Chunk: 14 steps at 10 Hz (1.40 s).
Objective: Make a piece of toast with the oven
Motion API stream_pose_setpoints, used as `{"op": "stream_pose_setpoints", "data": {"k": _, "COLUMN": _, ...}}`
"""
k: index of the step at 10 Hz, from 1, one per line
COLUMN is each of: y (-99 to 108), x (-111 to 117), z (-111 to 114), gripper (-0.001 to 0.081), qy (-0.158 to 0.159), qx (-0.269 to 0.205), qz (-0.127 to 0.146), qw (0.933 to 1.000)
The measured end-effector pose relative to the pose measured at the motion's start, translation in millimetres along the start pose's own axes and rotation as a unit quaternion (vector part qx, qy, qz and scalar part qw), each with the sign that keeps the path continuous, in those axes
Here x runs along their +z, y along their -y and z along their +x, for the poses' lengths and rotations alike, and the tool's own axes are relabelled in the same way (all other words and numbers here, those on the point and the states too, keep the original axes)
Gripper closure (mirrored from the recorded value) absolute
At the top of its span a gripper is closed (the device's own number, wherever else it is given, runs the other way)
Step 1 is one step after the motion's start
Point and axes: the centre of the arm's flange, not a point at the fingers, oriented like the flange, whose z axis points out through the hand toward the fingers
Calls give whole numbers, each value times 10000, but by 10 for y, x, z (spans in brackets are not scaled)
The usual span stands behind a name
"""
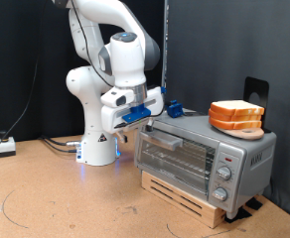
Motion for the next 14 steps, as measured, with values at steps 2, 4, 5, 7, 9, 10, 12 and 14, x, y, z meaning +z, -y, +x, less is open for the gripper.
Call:
{"op": "stream_pose_setpoints", "data": {"k": 2, "y": -138, "x": 66, "z": 185, "gripper": -1, "qy": -85, "qx": 152, "qz": -118, "qw": 9998}}
{"op": "stream_pose_setpoints", "data": {"k": 4, "y": -254, "x": 163, "z": 380, "gripper": -1, "qy": -155, "qx": 288, "qz": -201, "qw": 9993}}
{"op": "stream_pose_setpoints", "data": {"k": 5, "y": -293, "x": 221, "z": 469, "gripper": -1, "qy": -169, "qx": 309, "qz": -243, "qw": 9991}}
{"op": "stream_pose_setpoints", "data": {"k": 7, "y": -336, "x": 320, "z": 609, "gripper": -1, "qy": -146, "qx": 327, "qz": -253, "qw": 9990}}
{"op": "stream_pose_setpoints", "data": {"k": 9, "y": -341, "x": 383, "z": 709, "gripper": -1, "qy": -74, "qx": 373, "qz": -219, "qw": 9990}}
{"op": "stream_pose_setpoints", "data": {"k": 10, "y": -335, "x": 406, "z": 751, "gripper": -1, "qy": -41, "qx": 415, "qz": -191, "qw": 9989}}
{"op": "stream_pose_setpoints", "data": {"k": 12, "y": -292, "x": 433, "z": 821, "gripper": -1, "qy": 10, "qx": 441, "qz": -93, "qw": 9990}}
{"op": "stream_pose_setpoints", "data": {"k": 14, "y": -228, "x": 430, "z": 863, "gripper": -1, "qy": 13, "qx": 419, "qz": -34, "qw": 9991}}
